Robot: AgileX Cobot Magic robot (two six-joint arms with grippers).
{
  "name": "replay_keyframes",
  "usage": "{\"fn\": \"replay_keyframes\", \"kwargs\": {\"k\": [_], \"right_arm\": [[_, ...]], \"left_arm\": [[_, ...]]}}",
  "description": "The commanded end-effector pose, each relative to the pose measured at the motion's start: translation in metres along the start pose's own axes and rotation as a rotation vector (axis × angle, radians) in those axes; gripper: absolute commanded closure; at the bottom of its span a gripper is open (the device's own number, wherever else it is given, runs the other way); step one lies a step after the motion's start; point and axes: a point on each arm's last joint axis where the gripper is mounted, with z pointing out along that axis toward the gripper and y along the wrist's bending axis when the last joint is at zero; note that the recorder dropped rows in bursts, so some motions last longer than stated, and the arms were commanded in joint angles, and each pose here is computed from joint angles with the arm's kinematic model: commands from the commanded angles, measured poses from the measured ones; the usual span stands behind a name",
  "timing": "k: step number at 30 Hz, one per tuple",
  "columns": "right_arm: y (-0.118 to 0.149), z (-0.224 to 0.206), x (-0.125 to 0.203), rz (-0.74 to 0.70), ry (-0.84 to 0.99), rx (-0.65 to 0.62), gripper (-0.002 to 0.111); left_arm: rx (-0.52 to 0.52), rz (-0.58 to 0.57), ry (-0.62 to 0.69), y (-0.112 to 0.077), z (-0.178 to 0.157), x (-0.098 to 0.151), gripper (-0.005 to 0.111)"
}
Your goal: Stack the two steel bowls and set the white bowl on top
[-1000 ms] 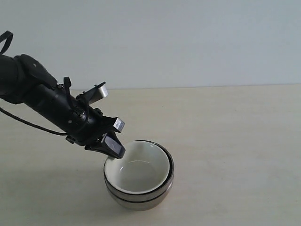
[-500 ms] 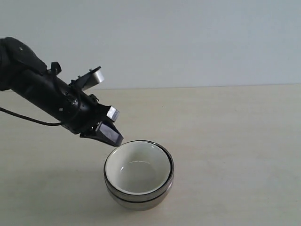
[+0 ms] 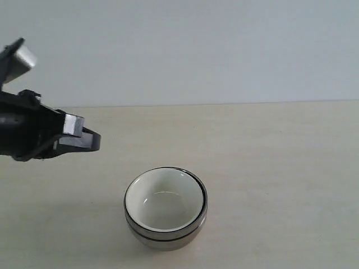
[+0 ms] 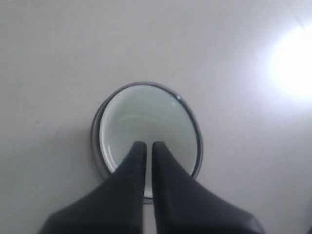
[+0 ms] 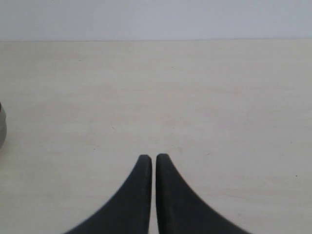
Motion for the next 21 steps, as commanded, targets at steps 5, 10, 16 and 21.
{"fn": "replay_keyframes", "kwargs": {"k": [5,10,16,21], "right_arm": [[-0.001,0.0,-0.001,-0.004,-0.014,0.009,0.108],[-0.001,0.0,-0.001,-0.004,-0.014,0.009,0.108],[-0.001,0.0,-0.001,-0.004,-0.014,0.009,0.108],[-0.001,0.0,-0.001,-0.004,-0.014,0.009,0.108]], "left_arm": [[-0.005,-0.053,-0.311,-0.006,-0.041,0.048,0.103],[-0.02,-0.04,-0.342,-0.002,-0.05,0.087,0.103],[0.035,-0.048,-0.305,-0.002,-0.051,0.128,0.103],[0.036,-0.042,-0.31,-0.002,-0.052,0.135,0.103]]}}
